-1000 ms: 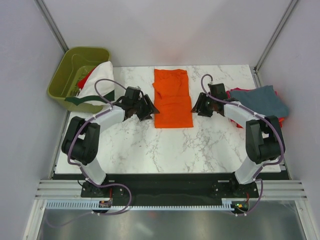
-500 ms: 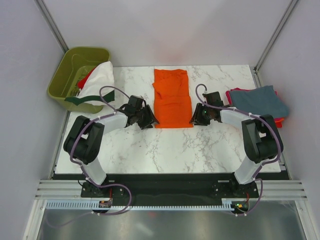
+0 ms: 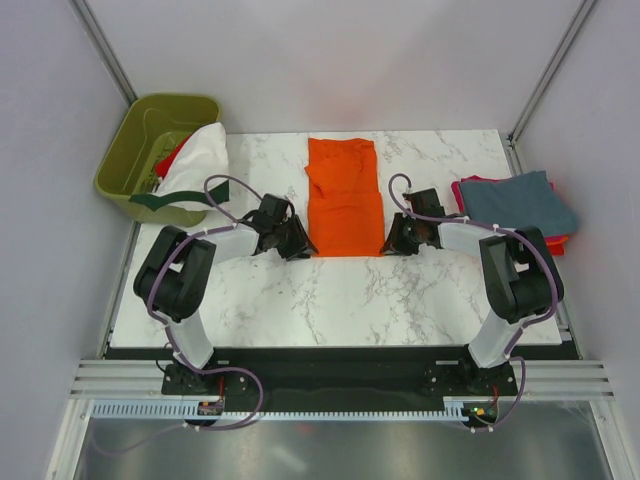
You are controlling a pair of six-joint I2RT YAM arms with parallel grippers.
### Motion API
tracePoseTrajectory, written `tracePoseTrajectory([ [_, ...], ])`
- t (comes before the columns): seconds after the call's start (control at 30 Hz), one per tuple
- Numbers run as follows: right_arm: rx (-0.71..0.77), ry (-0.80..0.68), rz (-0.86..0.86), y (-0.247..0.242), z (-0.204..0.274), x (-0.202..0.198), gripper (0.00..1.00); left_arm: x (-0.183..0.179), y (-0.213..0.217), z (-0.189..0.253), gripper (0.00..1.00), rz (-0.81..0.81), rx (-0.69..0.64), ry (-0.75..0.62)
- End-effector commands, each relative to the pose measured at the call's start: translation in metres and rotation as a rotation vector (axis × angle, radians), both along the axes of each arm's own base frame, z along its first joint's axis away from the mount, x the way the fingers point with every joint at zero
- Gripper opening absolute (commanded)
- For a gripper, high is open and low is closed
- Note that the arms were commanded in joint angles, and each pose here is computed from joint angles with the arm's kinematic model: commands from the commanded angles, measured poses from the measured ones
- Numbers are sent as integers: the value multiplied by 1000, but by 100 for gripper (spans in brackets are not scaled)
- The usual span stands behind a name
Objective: Fold and stack the t-shirts
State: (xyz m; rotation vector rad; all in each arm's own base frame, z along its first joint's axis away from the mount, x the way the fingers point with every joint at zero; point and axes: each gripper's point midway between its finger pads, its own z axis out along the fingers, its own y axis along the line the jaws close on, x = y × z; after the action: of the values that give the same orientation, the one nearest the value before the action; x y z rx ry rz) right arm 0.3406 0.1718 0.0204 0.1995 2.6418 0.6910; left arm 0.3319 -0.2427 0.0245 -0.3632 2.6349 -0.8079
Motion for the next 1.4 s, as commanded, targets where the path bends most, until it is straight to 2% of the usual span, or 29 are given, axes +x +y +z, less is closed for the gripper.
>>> tracePoseTrajectory([
  [0.0, -6, -2, 26, 2, -4, -3, 20, 0, -3, -5, 38, -39, 13, -28],
  [0.03, -4, -5, 27, 2, -3, -3, 16, -1, -3, -6, 38, -38, 13, -26],
  [0.17, -2, -11, 23, 2, -1, -1, 14, 1, -4, -8, 34, -33, 8, -26],
  [0.27, 5, -18, 20, 3, 2, 0, 7, 4, -4, -12, 14, -23, 10, -30],
  [0.3, 10, -23, 19, 4, 4, 1, 4, 5, -5, -11, 3, -22, 10, -32],
  [0.33, 13, -22, 16, 4, 6, 1, 0, 5, -5, -9, 2, -22, 8, -36],
  [0.67, 84, -97, 34, 7, 51, -21, 0, -17, 4, 25, 2, -50, -14, -91],
  [1.13, 110, -204, 55, -11, 115, -86, 0, -103, -11, 92, 2, -138, -185, -137],
  [1.27, 131, -262, 35, -12, 141, -87, 0, -118, -12, 112, 2, -153, -237, -146],
  [1.37, 123, -297, 12, -14, 159, -78, 0, -114, -12, 129, 2, -143, -250, -170],
])
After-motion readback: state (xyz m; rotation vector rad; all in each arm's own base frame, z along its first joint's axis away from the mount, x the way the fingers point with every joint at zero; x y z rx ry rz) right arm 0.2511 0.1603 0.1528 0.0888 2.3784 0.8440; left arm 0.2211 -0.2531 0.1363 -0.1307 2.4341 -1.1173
